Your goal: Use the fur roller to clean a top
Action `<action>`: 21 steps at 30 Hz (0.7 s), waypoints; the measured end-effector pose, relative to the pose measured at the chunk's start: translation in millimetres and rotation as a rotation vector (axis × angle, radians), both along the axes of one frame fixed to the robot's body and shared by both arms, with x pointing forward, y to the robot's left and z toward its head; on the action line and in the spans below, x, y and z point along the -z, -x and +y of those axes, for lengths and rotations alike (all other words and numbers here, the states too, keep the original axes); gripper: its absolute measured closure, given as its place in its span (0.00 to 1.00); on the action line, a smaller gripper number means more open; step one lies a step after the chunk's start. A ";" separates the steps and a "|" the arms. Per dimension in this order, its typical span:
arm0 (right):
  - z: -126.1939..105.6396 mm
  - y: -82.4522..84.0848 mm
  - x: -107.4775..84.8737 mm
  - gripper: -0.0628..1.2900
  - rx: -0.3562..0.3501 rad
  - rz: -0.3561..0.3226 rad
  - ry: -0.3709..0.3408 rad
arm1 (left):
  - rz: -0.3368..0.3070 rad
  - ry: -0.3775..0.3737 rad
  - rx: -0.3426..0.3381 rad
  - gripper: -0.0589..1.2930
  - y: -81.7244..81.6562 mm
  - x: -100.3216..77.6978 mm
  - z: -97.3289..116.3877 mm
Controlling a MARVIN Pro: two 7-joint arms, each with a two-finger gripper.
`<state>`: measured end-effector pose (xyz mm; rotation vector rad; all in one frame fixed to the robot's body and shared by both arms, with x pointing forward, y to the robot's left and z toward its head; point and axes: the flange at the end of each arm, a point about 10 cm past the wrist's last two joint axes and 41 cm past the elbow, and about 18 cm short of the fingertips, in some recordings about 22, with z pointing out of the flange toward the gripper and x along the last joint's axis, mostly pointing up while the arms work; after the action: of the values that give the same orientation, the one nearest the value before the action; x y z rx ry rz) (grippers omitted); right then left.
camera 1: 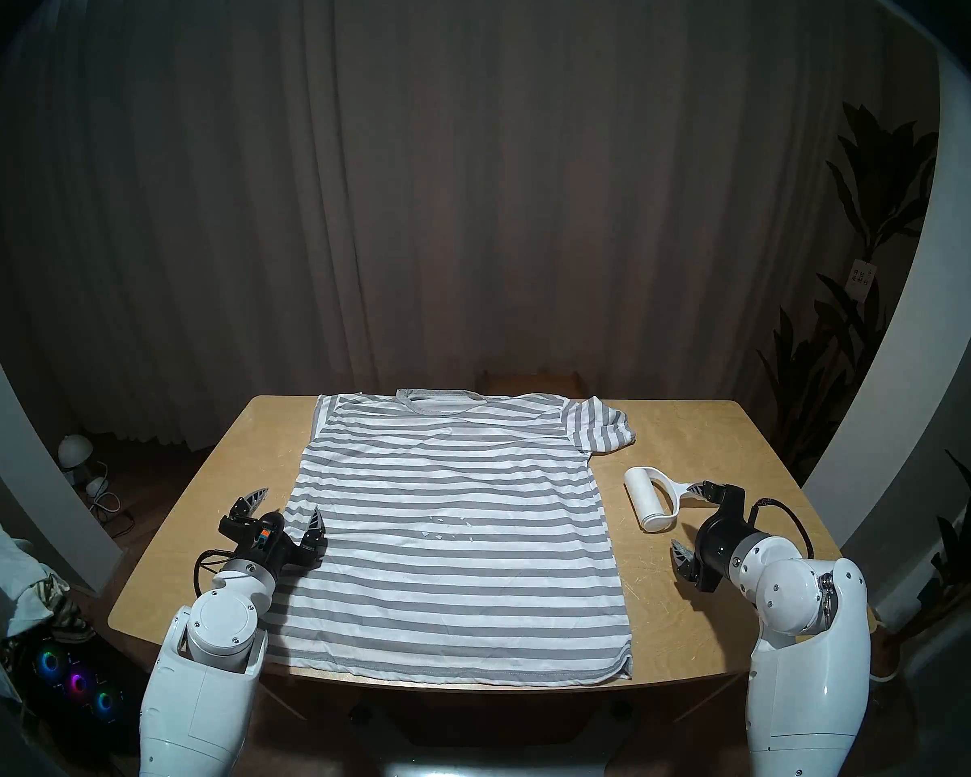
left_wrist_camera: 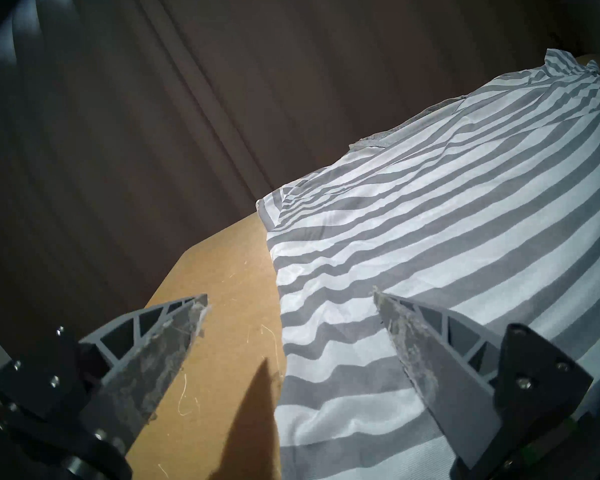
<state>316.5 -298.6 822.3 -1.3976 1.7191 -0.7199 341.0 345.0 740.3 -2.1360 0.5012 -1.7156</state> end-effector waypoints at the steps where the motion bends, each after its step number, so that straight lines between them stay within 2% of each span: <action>1: -0.3 -0.9 0.5 0.05 0.009 -0.002 0.001 | -0.001 -0.001 0.000 0.05 -0.5 0.1 0.4; 8: -4.6 -10.4 14.2 0.05 0.087 -0.002 0.001 | -0.004 -0.009 0.006 0.05 -3.8 0.2 3.1; 12: -7.8 -16.3 19.7 0.05 0.107 -0.004 0.000 | -0.003 -0.010 0.009 0.05 -4.9 0.0 3.9; 21: -20.8 -26.8 15.9 0.05 0.133 -0.027 0.019 | 0.029 0.010 0.025 0.05 0.0 -2.6 1.1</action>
<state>343.3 -319.4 806.4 -1.2892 1.8012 -0.8265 341.0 346.1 743.0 -2.1732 0.5304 -1.7059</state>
